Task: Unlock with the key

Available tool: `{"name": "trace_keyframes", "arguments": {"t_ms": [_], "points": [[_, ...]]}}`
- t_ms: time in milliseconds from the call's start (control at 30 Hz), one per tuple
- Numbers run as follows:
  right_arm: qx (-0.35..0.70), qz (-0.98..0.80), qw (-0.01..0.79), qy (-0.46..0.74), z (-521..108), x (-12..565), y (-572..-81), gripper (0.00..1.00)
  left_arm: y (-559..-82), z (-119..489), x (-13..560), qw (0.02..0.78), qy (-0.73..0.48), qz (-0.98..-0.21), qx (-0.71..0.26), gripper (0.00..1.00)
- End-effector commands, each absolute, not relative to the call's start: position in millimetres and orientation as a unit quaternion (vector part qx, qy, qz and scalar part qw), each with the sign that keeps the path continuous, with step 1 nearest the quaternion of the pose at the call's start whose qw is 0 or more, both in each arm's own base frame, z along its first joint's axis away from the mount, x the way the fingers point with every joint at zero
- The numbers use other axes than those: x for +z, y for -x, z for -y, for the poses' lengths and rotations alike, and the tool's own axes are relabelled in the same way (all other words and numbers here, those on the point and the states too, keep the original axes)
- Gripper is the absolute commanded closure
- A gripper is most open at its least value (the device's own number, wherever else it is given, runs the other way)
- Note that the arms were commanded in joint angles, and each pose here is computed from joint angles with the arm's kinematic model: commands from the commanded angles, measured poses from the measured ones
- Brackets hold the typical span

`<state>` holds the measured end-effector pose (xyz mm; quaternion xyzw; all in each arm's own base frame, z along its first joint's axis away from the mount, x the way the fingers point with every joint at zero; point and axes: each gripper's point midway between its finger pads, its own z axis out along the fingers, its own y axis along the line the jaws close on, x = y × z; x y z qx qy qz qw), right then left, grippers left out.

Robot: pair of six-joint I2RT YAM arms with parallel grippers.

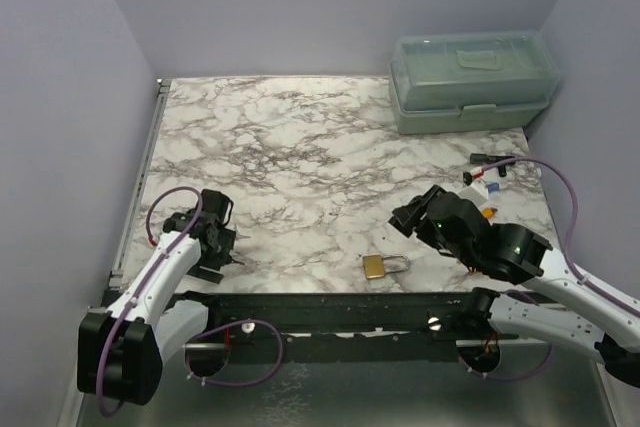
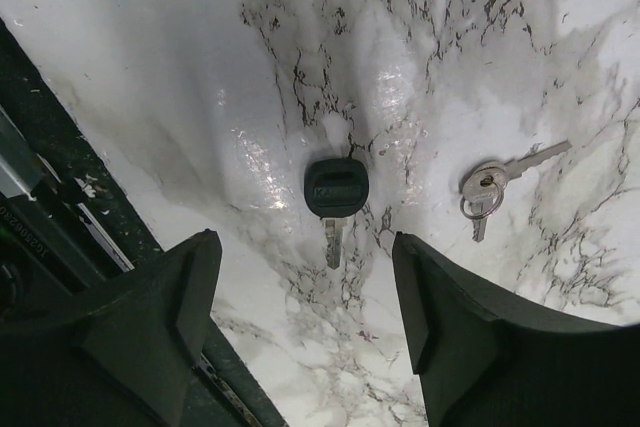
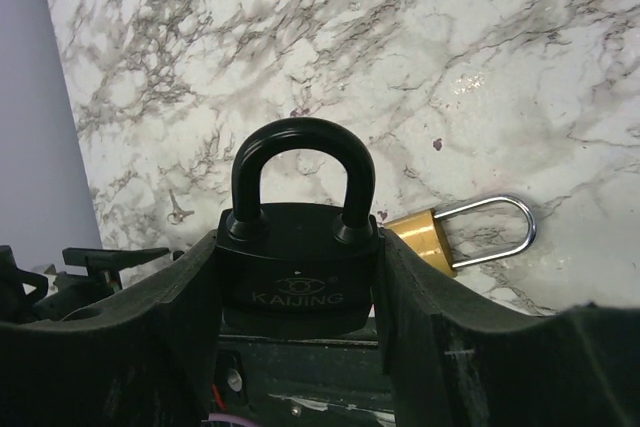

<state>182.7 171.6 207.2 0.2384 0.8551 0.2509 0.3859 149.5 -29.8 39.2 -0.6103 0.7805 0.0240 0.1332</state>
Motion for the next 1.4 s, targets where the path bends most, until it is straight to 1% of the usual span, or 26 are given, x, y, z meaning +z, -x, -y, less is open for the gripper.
{"name": "trace_keyframes", "arguments": {"t_ms": [0,100,200,400,567,633,767,833,900,967,1100,1200,1267,1367], "points": [[0.248,-0.835,0.411,-0.267,-159,217,-188,1.0,-155,26,31,0.139,0.628,-0.766,0.027,0.27],[0.244,-0.837,0.41,-0.267,-158,217,-187,1.0,-157,24,24,0.139,0.626,-0.767,0.037,0.3],[0.236,-0.839,0.409,-0.269,-155,215,-187,1.0,-159,20,20,0.138,0.622,-0.769,0.049,0.35],[0.228,-0.839,0.408,-0.279,-148,211,-184,1.0,-162,11,15,0.135,0.601,-0.783,0.082,0.5],[0.229,-0.837,0.407,-0.284,-146,209,-183,1.0,-157,7,5,0.111,0.585,-0.795,0.115,0.5],[0.228,-0.837,0.407,-0.284,-145,209,-183,1.0,-158,11,1,0.108,0.584,-0.798,0.103,0.5],[0.224,-0.839,0.406,-0.285,-144,209,-182,1.0,-161,18,0,0.109,0.587,-0.799,0.077,0.44],[0.224,-0.839,0.405,-0.288,-144,209,-182,1.0,-159,20,0,0.107,0.587,-0.799,0.069,0.44],[0.223,-0.838,0.404,-0.29,-143,207,-182,1.0,-158,24,1,0.106,0.59,-0.798,0.056,0.48],[0.224,-0.838,0.404,-0.292,-143,207,-182,1.0,-158,28,2,0.106,0.595,-0.796,0.038,0.57],[0.227,-0.838,0.402,-0.292,-145,205,-182,1.0,-161,35,4,0.112,0.596,-0.795,0.006,0.66],[0.226,-0.838,0.401,-0.292,-146,204,-182,1.0,-161,42,4,0.106,0.592,-0.799,-0.015,0.74],[0.223,-0.838,0.402,-0.294,-145,204,-183,1.0,-160,52,3,0.09,0.594,-0.798,-0.036,0.78],[0.224,-0.835,0.412,-0.288,-147,207,-187,0.99,-159,67,2,0.067,0.603,-0.792,-0.066,0.79]]}}
